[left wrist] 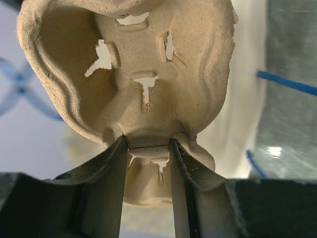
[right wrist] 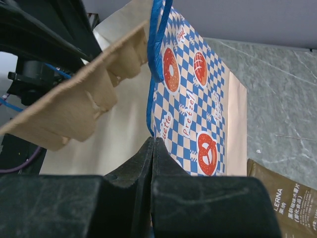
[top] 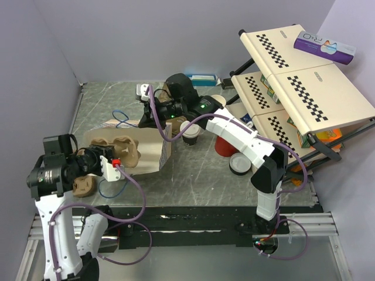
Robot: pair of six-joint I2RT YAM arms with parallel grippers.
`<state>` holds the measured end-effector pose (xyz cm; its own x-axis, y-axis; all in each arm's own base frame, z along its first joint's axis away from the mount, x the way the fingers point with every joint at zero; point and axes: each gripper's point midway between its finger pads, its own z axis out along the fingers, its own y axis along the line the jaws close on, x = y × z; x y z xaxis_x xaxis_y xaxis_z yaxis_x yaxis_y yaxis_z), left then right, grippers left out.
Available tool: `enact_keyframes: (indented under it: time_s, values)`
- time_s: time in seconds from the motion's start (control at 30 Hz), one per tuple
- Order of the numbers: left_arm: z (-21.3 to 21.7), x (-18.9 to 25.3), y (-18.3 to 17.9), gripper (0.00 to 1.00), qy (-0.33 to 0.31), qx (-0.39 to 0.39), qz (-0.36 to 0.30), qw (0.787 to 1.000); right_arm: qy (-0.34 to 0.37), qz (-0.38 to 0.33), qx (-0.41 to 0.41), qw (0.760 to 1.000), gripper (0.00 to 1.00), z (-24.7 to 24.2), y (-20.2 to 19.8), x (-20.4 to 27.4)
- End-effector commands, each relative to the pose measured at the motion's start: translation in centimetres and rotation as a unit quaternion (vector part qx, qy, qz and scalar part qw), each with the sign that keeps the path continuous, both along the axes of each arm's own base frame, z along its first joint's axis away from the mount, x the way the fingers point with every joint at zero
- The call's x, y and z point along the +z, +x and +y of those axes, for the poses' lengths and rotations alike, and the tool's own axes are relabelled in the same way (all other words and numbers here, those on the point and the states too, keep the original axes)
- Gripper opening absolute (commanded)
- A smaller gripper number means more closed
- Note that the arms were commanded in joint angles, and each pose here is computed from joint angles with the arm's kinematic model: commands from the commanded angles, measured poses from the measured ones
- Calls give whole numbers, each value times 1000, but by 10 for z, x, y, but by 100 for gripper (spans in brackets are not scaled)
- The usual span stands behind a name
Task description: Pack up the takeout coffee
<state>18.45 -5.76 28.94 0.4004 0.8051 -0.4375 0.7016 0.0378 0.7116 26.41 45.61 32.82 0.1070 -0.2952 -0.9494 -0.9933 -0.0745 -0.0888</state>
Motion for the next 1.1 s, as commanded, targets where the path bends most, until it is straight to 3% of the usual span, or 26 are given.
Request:
enact_keyframes:
  time_s: [0.0,0.3,0.67,0.87,1.07]
  values:
    - [-2,-13,15,1,1,-20,-6,1000,36,-18,27,999,0,-9,-23,36]
    - [3,-24,44,1,43,-39,-49,997,29,11,50,998,0,-13,-44,29]
    - [-20,-38,68,1,27,-24,36,999,33,21,45,998,0,-11,-50,33]
    - [-30,-70,66,1,76,-28,26,996,27,22,35,999,0,-12,-47,29]
    - [-24,-68,64,1,101,1,46,994,17,28,24,999,0,-12,-43,19]
